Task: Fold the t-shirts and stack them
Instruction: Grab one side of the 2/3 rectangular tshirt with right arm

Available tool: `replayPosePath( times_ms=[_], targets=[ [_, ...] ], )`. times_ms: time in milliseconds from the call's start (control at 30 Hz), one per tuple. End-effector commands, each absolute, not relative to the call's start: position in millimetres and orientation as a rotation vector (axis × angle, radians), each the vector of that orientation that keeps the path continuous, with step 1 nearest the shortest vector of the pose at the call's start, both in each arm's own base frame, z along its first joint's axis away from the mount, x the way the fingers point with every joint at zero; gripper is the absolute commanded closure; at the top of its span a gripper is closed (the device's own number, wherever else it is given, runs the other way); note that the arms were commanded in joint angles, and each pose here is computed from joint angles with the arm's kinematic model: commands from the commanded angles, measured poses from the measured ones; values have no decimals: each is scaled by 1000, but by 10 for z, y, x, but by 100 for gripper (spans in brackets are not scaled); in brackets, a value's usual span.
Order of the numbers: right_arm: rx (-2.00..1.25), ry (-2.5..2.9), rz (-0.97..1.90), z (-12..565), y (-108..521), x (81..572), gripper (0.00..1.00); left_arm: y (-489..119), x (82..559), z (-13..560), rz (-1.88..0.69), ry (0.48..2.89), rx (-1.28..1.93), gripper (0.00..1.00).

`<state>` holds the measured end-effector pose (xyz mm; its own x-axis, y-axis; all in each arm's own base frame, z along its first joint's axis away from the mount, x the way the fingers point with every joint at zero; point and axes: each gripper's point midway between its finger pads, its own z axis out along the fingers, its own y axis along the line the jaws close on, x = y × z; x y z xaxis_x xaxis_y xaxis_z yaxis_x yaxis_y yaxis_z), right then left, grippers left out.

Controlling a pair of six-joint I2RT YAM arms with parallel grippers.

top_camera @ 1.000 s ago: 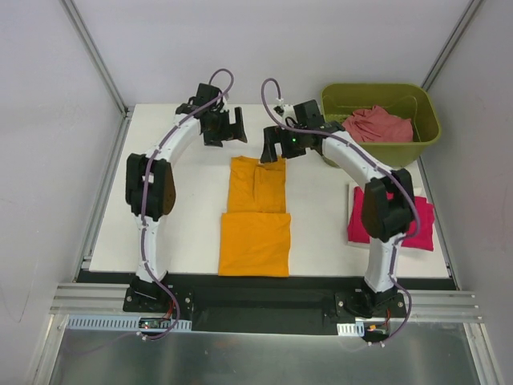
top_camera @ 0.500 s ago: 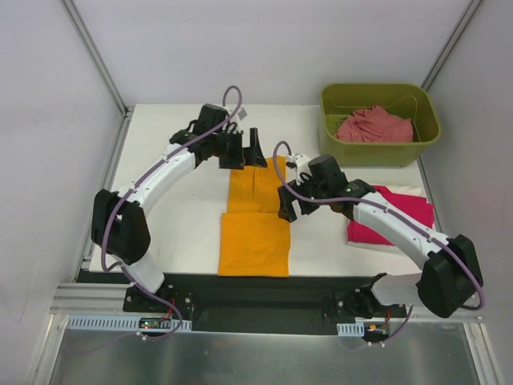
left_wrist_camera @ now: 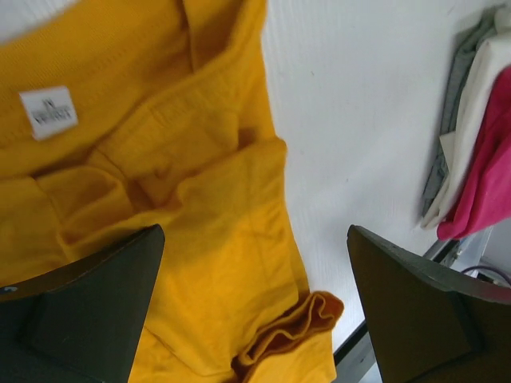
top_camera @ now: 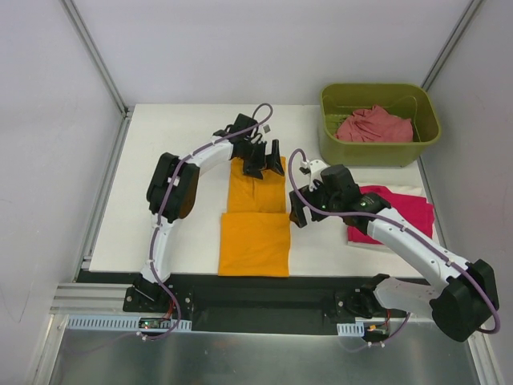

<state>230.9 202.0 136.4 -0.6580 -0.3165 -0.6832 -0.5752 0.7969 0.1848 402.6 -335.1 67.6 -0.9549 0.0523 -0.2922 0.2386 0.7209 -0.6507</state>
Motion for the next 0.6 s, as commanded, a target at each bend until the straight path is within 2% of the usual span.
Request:
replayPosePath(
  times_ms=[0,367,500,567],
  targets=[
    [-626,2351,468,1336,1939,2336,0,-3301,4432,839,-1071,2584,175,1],
    [-661,2358,479,1326,2018,2406,0,-3275,4518,570,-1114,2612,191,1],
    [-698,2299,506,1477,2064,2369,0,-3274,4556,849,-1136,2551,226,1],
    [-687,2283,519,1552,2066,2339,0,-3245,4583,1193,-1110,2480,245,0]
  ],
)
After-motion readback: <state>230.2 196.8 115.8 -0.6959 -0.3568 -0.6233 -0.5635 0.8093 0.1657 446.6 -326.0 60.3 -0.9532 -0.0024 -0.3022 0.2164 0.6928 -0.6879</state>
